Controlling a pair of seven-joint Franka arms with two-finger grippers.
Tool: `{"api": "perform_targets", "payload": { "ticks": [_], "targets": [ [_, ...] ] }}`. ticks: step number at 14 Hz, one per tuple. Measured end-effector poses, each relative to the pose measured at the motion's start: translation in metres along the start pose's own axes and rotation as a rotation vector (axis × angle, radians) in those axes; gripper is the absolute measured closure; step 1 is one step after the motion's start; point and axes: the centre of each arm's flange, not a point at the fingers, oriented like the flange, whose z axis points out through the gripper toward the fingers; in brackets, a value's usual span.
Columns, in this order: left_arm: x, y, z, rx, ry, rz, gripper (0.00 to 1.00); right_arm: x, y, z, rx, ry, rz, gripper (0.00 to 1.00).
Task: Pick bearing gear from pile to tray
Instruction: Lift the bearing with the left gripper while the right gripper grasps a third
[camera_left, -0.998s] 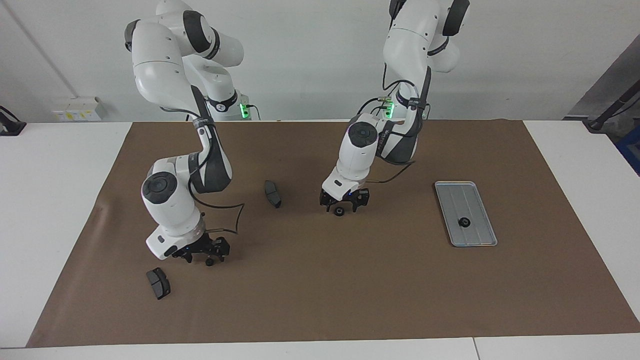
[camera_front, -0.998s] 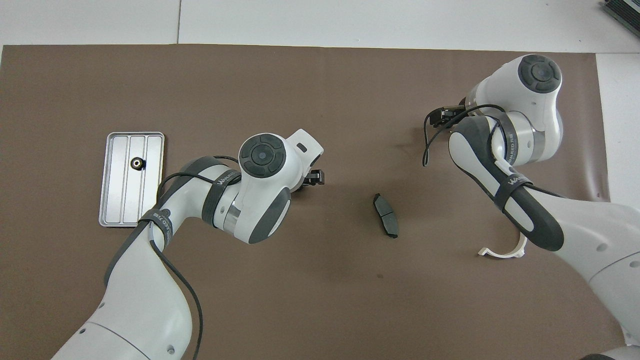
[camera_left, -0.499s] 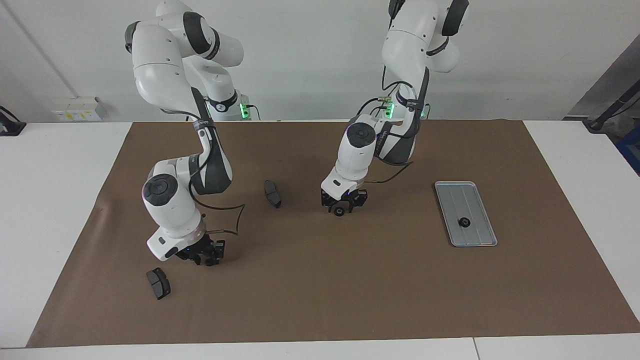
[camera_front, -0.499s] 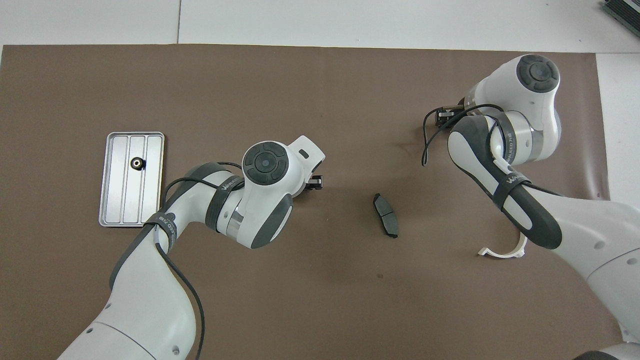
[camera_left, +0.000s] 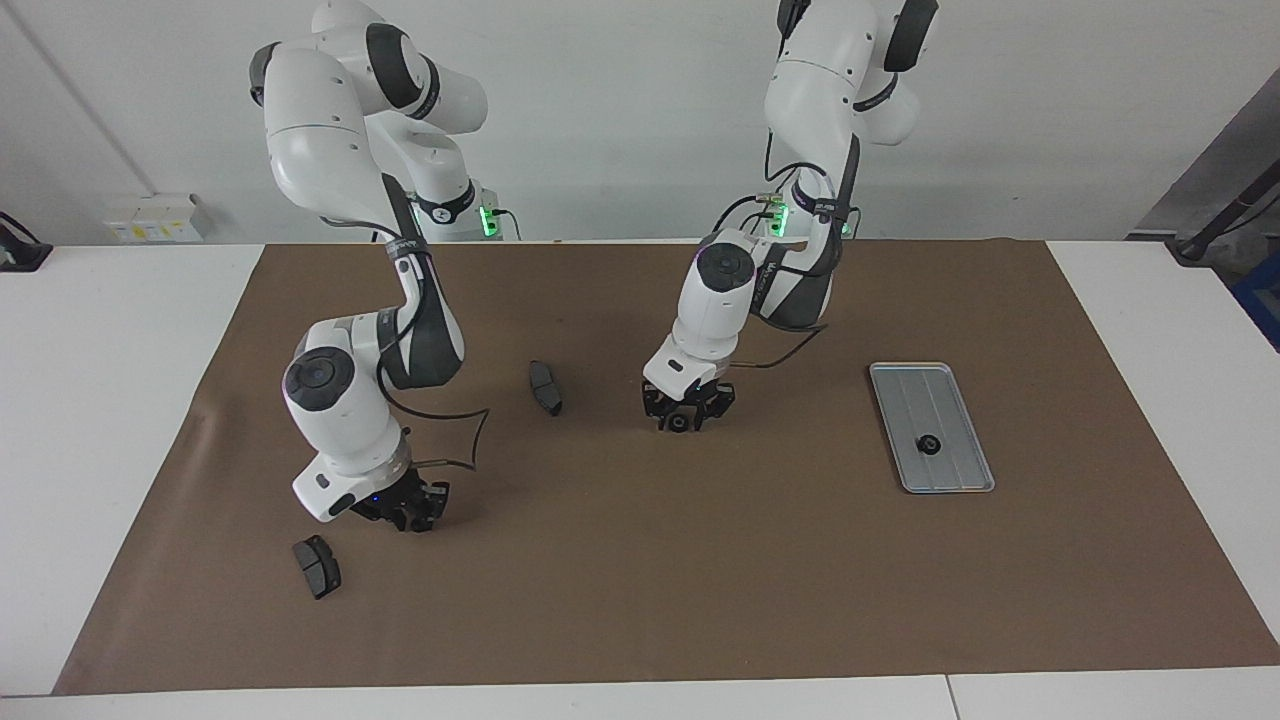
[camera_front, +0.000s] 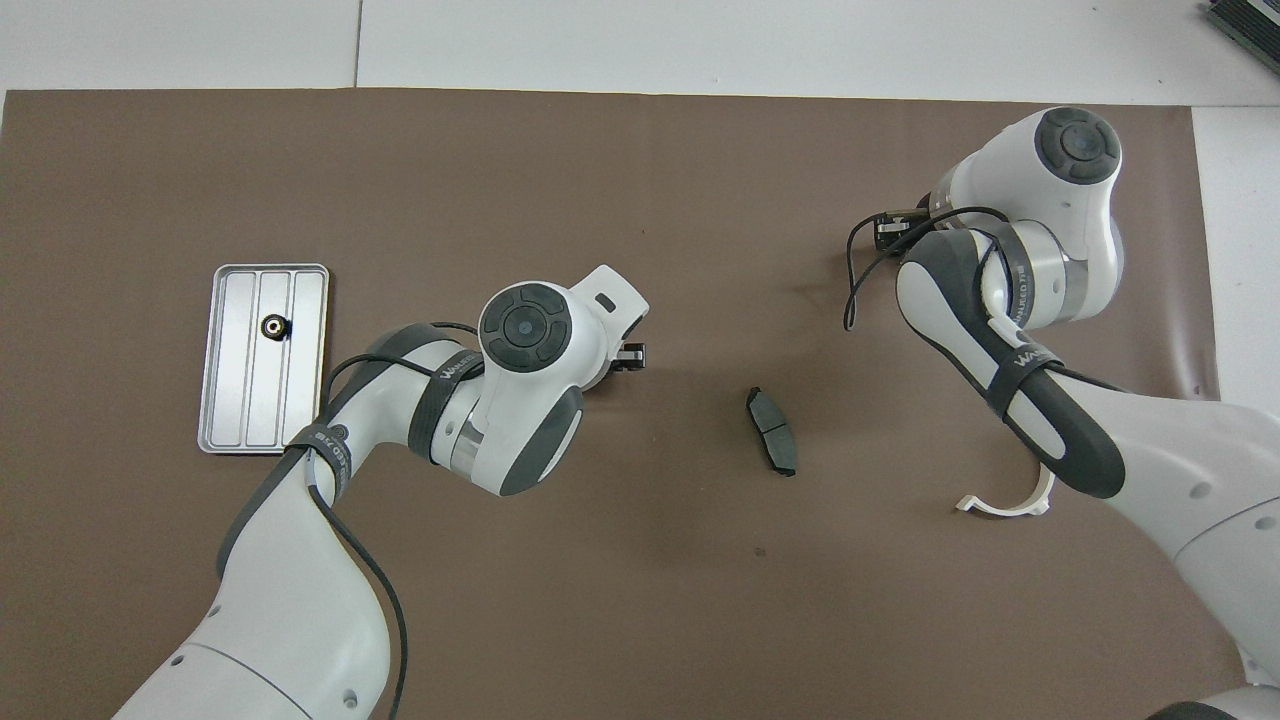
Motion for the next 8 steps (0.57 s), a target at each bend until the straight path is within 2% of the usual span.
{"api": "perform_targets", "payload": {
  "ticks": [5,6,8],
  "targets": [
    [0.0003,0.0,-0.0001,-0.001,0.003,0.0,0.46,-0.0005,-0.001,0.0021,0.001,-0.003,-0.001,0.61],
    [0.0003,-0.0002,0.0,-0.001,0.003,0.0,0.52,-0.0006,-0.001,0.003,0.001,-0.005,-0.001,0.61],
    [0.0008,-0.0013,0.0002,-0.001,0.004,-0.002,0.57,-0.0008,-0.0009,0.0046,0.001,-0.007,-0.001,0.61]
  ]
}}
